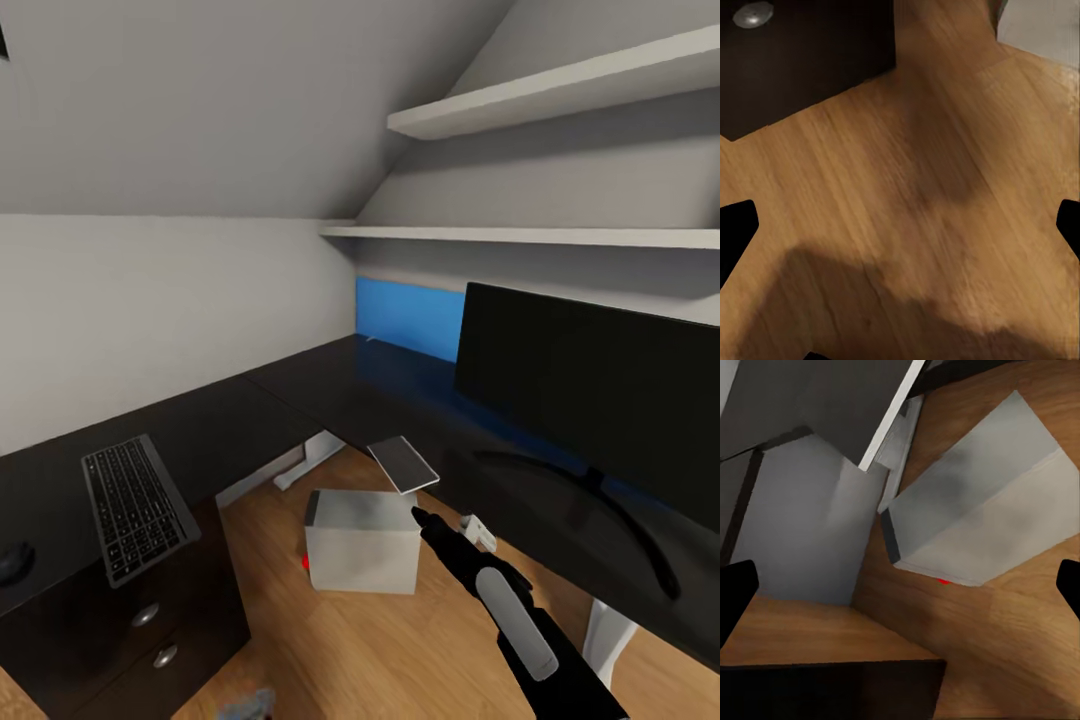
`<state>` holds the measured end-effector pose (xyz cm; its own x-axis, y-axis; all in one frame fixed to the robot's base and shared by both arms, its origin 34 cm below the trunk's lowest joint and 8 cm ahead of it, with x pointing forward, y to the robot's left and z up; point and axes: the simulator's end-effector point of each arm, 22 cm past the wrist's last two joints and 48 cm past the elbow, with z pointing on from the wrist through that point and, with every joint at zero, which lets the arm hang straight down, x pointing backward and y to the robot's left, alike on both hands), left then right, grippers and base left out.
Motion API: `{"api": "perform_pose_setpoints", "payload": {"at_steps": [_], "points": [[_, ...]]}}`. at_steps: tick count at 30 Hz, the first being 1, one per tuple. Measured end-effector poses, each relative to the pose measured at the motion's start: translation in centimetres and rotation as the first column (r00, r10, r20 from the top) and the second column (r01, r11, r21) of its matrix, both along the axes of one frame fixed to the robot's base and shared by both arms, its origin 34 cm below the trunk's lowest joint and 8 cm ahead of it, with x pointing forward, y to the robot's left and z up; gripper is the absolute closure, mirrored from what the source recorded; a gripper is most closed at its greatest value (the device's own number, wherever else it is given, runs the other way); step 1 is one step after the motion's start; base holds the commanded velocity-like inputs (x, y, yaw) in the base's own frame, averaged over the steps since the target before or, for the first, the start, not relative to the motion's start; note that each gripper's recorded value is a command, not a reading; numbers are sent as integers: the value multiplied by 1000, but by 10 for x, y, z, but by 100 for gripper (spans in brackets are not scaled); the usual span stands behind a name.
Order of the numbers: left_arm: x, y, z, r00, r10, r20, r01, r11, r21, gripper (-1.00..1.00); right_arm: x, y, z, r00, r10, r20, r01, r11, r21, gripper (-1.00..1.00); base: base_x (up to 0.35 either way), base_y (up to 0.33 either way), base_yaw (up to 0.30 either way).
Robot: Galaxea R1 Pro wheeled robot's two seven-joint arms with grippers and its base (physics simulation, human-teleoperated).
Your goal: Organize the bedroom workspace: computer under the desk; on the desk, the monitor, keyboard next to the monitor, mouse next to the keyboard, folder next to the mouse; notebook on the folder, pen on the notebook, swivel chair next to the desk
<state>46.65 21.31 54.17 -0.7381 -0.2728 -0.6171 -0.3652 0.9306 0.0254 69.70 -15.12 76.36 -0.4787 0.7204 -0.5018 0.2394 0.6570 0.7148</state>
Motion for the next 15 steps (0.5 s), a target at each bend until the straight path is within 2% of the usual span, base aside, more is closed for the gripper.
{"api": "perform_pose_setpoints", "payload": {"at_steps": [1, 2, 5, 6, 8, 9, 12, 15], "points": [[8, -3, 6, 1000, -1, 21, 1, 1000, -10, -100, 0, 2, -1, 1000, -2, -1, 2, 1000, 10, -100, 0, 0, 0], [32, -21, 33, 997, -37, 61, 39, 998, -46, -100, 3, 8, 2, 1000, -25, 3, 25, 998, 53, -100, 0, 0, 0], [43, -33, 46, 996, -79, 52, 83, 994, -69, -100, 8, 5, 3, 997, -70, 18, 68, 994, 80, -100, 0, 0, 0], [52, -54, 72, 990, -143, 23, 144, 981, -131, -100, 16, -9, 10, 986, -156, 52, 150, 983, 110, -100, 0, 0, 0], [59, -67, 92, 986, -161, 37, 165, 968, -191, -100, 17, -16, 6, 979, -194, 59, 186, 976, 116, -100, 0, 0, 0], [61, -79, 104, 986, -164, 39, 169, 949, -268, -100, 11, -20, -24, 978, -210, 19, 208, 975, 78, -100, 0, 0, 0], [55, -77, 94, 987, -163, 16, 160, 942, -294, -100, 5, -20, -48, 980, -198, 4, 198, 980, 17, -100, 0, 0, 0], [54, -66, 85, 987, -162, 8, 158, 947, -280, -100, 4, -18, -55, 982, -188, 13, 188, 982, 8, -100, 0, 0, 0]]}}
